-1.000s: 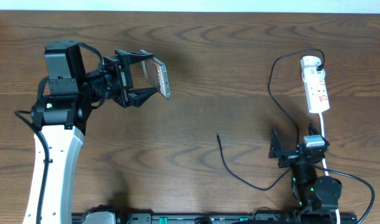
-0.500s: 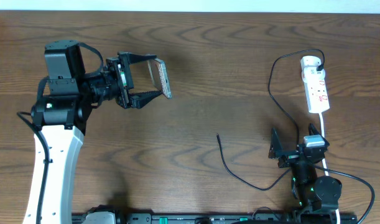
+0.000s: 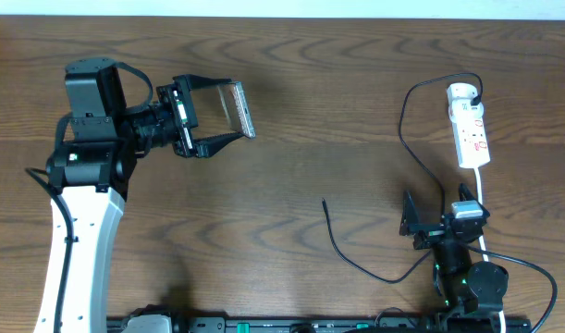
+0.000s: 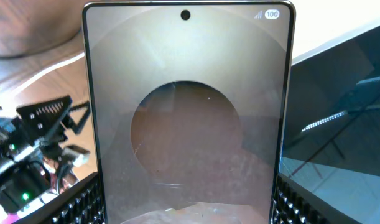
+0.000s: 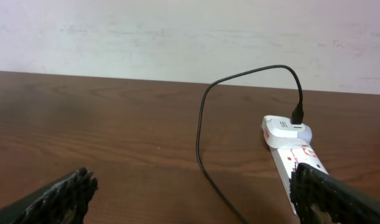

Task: Plug charger to phone and switch on socket
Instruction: 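Rotate the held phone with the left gripper toward the center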

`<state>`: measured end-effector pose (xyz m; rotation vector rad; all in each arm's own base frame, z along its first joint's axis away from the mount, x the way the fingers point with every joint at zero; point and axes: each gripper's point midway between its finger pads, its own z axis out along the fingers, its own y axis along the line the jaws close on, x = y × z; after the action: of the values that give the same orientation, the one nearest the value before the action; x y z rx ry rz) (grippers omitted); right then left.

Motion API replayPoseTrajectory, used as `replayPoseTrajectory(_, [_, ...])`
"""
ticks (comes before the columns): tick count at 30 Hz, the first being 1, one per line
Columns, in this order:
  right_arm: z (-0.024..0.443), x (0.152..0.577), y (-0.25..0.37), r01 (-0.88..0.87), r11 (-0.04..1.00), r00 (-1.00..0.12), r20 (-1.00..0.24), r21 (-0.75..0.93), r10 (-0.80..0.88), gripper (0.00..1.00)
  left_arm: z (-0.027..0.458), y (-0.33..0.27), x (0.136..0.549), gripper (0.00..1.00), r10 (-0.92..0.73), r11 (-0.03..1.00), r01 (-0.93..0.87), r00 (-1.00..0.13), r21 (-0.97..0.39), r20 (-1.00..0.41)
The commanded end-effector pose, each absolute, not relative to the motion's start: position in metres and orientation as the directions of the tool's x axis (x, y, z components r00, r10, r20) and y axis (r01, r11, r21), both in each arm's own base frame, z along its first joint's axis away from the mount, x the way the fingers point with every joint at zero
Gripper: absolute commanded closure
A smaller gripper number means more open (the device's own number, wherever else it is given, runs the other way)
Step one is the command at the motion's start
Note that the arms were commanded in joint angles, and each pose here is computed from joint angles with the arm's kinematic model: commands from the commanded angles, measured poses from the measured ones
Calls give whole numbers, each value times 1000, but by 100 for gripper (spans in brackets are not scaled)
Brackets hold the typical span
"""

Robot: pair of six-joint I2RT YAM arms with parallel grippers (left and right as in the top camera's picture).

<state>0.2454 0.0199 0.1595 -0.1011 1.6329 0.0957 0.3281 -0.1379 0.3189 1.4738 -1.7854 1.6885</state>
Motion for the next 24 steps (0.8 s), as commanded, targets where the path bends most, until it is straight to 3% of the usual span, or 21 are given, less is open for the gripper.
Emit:
replayPoseTrajectory(1, [159, 245, 21, -129, 992, -63, -998, -7, -15, 1, 320, -132, 335, 93, -533, -155, -711, -524, -685, 664])
replayPoseTrajectory(3, [159, 245, 21, -129, 992, -63, -998, -7, -15, 1, 311, -125, 340, 93, -596, -109, -669, -548, -735, 587])
replayPoseTrajectory(7, [159, 245, 21, -129, 992, -63, -998, -7, -15, 1, 267, -97, 342, 93, -780, 20, -683, -468, -731, 416])
replayPoseTrajectory(11, [159, 245, 21, -129, 992, -63, -998, -7, -15, 1, 227, -60, 331, 92, -907, 131, -760, -351, -637, 232])
replayPoseTrajectory(15, [159, 245, 21, -129, 992, -63, -998, -7, -15, 1, 197, -18, 310, 93, -961, 260, -838, -273, -480, -44])
replayPoseTrajectory(19, [159, 245, 21, -129, 992, -63, -998, -7, -15, 1, 186, 8, 293, 93, -949, 296, -886, -230, -357, -216])
replayPoseTrajectory(24, [159, 245, 21, -129, 992, -63, -998, -7, -15, 1, 173, 15, 286, 93, -932, 313, -903, -234, -295, -276])
